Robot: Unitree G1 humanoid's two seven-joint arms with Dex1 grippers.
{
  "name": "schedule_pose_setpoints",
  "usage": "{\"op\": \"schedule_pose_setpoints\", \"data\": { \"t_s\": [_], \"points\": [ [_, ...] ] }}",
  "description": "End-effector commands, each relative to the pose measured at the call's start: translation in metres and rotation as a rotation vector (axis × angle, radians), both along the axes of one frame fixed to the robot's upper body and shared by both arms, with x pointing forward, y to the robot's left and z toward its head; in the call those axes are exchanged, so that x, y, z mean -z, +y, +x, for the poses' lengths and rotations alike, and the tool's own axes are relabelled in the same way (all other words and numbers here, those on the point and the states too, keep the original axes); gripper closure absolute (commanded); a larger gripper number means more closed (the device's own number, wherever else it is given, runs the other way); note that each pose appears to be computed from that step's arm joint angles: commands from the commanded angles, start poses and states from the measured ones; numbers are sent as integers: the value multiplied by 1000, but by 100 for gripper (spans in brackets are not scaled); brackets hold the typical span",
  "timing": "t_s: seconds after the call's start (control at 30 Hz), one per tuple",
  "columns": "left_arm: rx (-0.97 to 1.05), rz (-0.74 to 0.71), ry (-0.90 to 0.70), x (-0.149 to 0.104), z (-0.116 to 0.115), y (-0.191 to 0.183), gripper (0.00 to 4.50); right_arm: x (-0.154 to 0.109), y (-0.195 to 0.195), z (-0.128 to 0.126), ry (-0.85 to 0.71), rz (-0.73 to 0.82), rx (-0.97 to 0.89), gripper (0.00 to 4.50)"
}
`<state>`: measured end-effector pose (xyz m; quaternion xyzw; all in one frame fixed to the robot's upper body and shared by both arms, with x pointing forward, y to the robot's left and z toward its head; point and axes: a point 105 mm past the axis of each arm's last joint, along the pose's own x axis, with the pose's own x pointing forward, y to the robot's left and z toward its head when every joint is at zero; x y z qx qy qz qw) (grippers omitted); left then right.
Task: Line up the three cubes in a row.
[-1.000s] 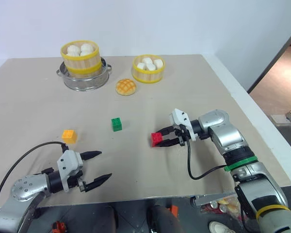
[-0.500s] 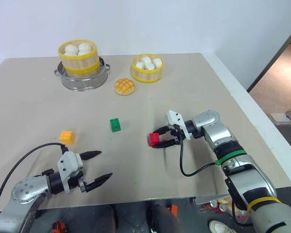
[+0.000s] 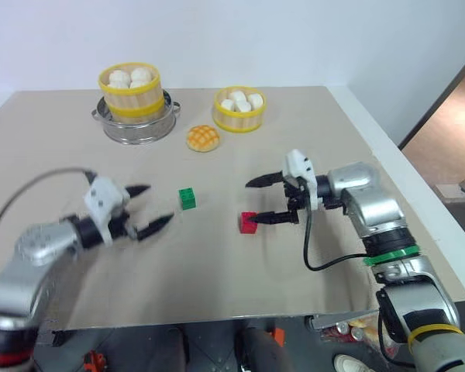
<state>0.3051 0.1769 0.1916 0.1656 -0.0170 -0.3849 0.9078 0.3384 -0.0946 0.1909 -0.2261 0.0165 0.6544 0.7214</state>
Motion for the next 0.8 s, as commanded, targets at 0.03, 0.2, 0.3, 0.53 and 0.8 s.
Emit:
{"op": "schedule_pose_setpoints", "data": {
  "t_s": [0.03,0.2,0.3,0.53,0.8],
  "points": [
    [46,3,59,-2,8,-6,0,-17,0,-5,-43,49,24,5],
    [183,48,195,0,34,-30,0,-19,1,-11,-40,67,39,5],
    [206,72,255,2,49,-32,0,-21,1,-11,-59,72,53,5],
    [260,173,337,13,66,-27,0,-29,0,-11,-103,90,93,5],
    [315,257,328,23,80,-35,0,-31,-3,-10,-132,88,129,5]
  ]
}}
